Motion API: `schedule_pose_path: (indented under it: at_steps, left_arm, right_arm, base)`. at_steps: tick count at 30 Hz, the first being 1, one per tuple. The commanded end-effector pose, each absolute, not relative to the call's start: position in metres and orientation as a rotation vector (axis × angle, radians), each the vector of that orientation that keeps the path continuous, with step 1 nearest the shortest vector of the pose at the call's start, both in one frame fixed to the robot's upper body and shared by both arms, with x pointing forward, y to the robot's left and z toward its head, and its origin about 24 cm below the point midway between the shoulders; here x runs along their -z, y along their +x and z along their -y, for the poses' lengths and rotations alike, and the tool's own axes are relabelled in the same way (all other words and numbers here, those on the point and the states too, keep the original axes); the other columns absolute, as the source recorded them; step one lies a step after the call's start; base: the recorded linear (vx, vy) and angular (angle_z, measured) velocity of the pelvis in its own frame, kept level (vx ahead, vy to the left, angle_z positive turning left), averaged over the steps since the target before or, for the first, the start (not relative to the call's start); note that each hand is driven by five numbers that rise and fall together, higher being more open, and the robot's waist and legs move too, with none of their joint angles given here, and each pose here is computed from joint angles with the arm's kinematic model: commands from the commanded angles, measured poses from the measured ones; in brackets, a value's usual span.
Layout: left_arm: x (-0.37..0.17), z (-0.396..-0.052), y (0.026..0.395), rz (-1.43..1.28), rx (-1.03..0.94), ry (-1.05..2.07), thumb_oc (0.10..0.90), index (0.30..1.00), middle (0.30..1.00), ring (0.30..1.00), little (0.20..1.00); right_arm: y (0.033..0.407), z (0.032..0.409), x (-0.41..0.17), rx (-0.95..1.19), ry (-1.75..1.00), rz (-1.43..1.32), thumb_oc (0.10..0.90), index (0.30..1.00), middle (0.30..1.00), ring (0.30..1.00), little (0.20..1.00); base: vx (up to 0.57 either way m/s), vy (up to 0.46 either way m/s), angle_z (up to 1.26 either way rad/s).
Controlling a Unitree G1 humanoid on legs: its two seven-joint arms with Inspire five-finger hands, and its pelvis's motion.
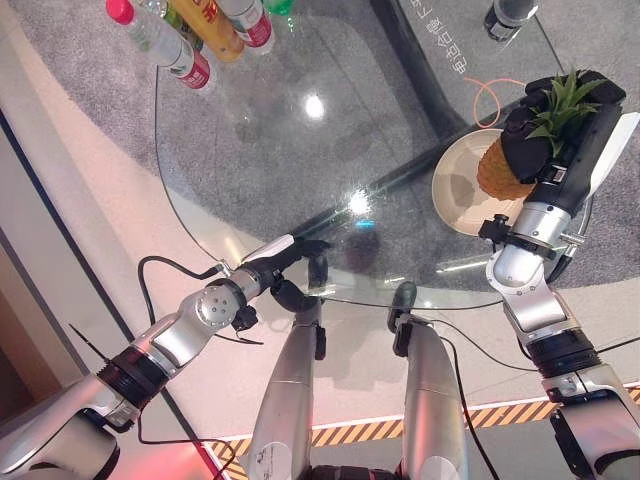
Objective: Pick up the fruit to the plate
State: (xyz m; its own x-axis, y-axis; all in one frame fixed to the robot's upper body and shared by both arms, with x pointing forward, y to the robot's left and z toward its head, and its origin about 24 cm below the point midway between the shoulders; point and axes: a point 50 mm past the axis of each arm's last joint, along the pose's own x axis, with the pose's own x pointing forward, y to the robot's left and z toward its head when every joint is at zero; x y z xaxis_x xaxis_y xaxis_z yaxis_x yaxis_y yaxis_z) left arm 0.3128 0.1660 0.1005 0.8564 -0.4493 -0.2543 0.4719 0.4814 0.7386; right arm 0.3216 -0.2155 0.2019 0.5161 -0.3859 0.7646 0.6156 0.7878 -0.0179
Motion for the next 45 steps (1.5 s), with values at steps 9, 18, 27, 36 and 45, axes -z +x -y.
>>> schedule_pose_path:
  at_steps: [9, 18, 27, 36, 45]
  left_arm:
    - [-0.123, -0.13, 0.316, 0.139, 0.606, 0.836, 0.8, 0.9, 0.9, 0.9, 0.9]
    - [-0.123, -0.128, 0.317, 0.147, 0.609, 0.829, 0.8, 0.9, 0.9, 0.9, 0.9]
    - [-0.123, -0.124, 0.317, 0.153, 0.605, 0.822, 0.8, 0.9, 0.9, 0.9, 0.9]
    - [-0.122, -0.124, 0.316, 0.157, 0.606, 0.818, 0.8, 0.9, 0.9, 0.9, 0.9]
    - [-0.115, -0.122, 0.316, 0.153, 0.608, 0.827, 0.8, 0.9, 0.9, 0.9, 0.9]
  right_arm:
    - [0.319, 0.215, -0.255, 0.666, -0.182, 1.152, 0.1, 0.3, 0.3, 0.3, 0.2]
    - [0.322, 0.213, -0.258, 0.658, -0.18, 1.184, 0.1, 0.3, 0.3, 0.3, 0.2]
    - [0.319, 0.209, -0.265, 0.69, -0.179, 1.277, 0.1, 0.3, 0.3, 0.3, 0.2]
    - [0.318, 0.208, -0.268, 0.721, -0.255, 1.321, 0.1, 0.3, 0.3, 0.3, 0.2]
    - [0.327, 0.208, -0.261, 0.73, -0.358, 1.285, 0.1, 0.3, 0.3, 0.3, 0.2]
  base:
    - [0.0, 0.006, 0.01]
    - [0.0, -0.001, 0.03]
    - [0.0, 0.0, 0.0]
    - [0.0, 0.0, 0.0]
    - [0.0, -0.004, 0.0]
